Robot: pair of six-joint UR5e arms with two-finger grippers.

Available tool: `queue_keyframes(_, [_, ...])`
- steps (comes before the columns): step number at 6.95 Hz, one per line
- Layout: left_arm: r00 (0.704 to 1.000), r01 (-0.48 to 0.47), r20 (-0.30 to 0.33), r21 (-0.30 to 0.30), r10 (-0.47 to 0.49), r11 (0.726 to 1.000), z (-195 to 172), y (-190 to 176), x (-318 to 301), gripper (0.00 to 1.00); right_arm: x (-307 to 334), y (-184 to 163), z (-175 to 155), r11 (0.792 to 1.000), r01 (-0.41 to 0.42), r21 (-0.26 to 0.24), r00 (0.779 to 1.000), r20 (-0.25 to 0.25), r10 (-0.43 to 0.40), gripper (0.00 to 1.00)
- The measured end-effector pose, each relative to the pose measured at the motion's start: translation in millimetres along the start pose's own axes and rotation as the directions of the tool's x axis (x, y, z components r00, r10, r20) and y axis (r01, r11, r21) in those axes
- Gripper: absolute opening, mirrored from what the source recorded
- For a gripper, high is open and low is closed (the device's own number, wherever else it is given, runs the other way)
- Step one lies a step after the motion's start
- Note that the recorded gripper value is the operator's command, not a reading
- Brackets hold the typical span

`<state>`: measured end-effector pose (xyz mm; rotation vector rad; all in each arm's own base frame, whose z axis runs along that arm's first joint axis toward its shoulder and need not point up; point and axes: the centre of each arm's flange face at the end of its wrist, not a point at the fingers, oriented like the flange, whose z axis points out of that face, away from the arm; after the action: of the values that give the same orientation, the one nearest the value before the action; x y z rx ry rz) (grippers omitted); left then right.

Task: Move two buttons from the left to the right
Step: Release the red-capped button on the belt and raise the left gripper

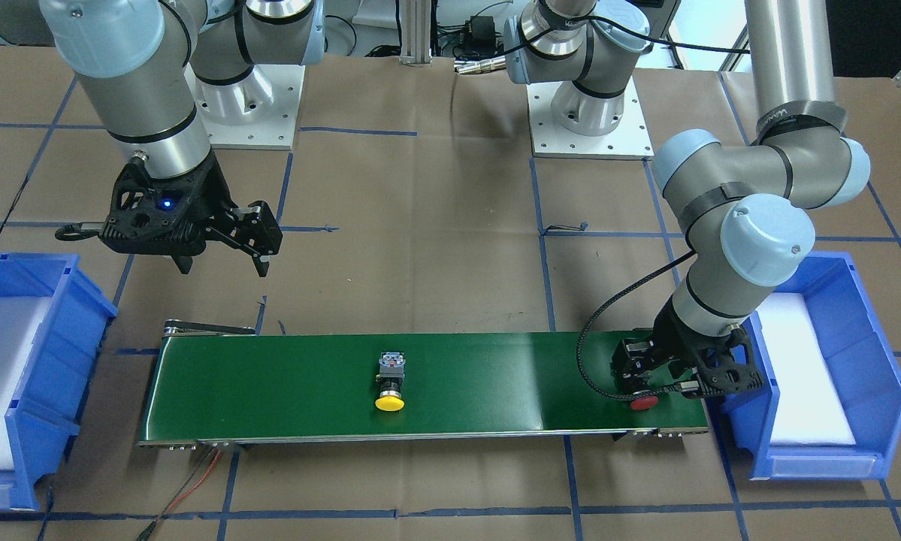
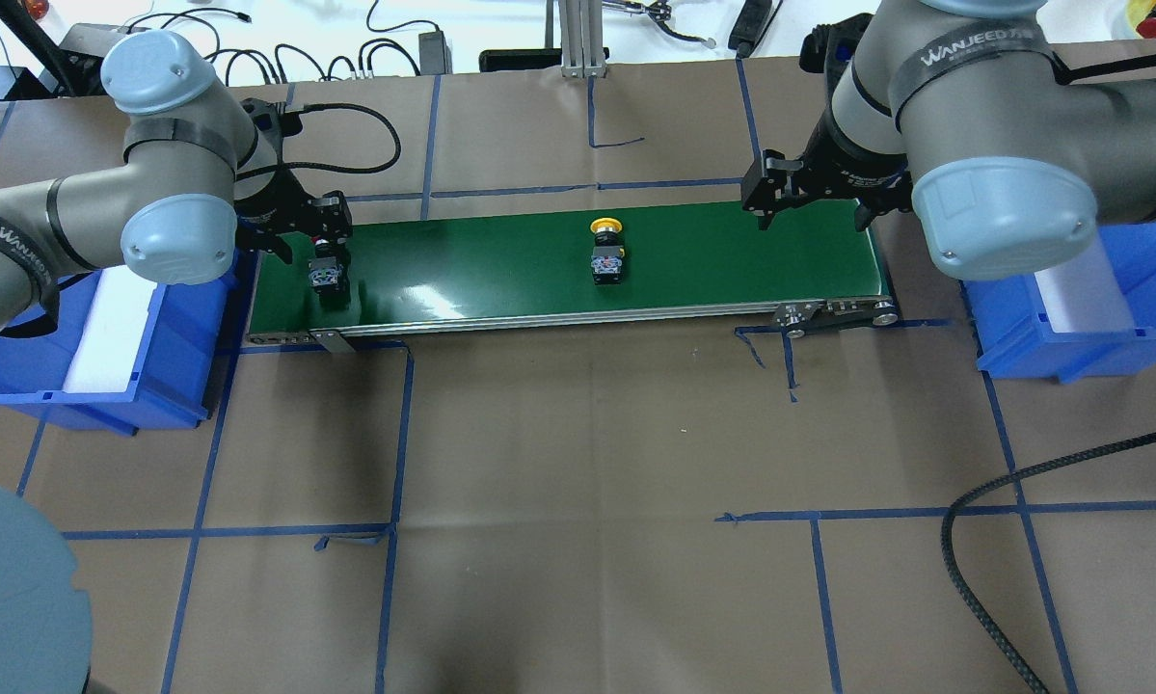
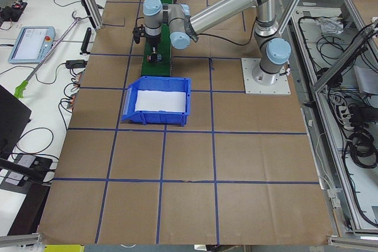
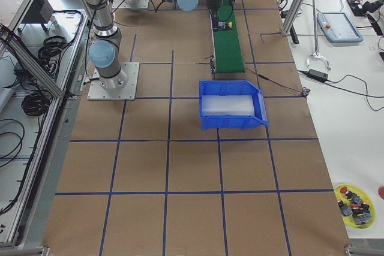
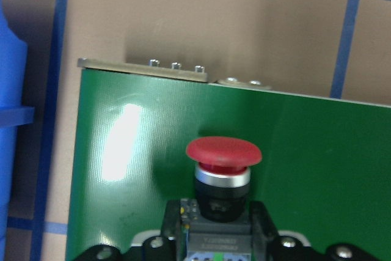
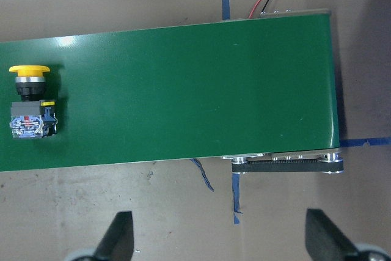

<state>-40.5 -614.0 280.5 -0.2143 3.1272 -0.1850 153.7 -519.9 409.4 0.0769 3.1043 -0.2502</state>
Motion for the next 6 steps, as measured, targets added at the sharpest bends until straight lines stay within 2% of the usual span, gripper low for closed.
queue_keyframes(2, [1.0, 0.0, 0.003, 0.024, 0.0, 1.0, -38, -4, -1, 0.99, 0, 0, -4, 1.0, 0.002, 0.007, 1.0, 0.001, -0.002, 1.0])
queue_keyframes(6, [0.998, -0.061, -0.007, -0.077, 0.06, 0.995, -161, 5, 19, 0.99, 0, 1, -1, 1.0, 0.003, 0.001, 1.0, -0.001, -0.003, 1.0])
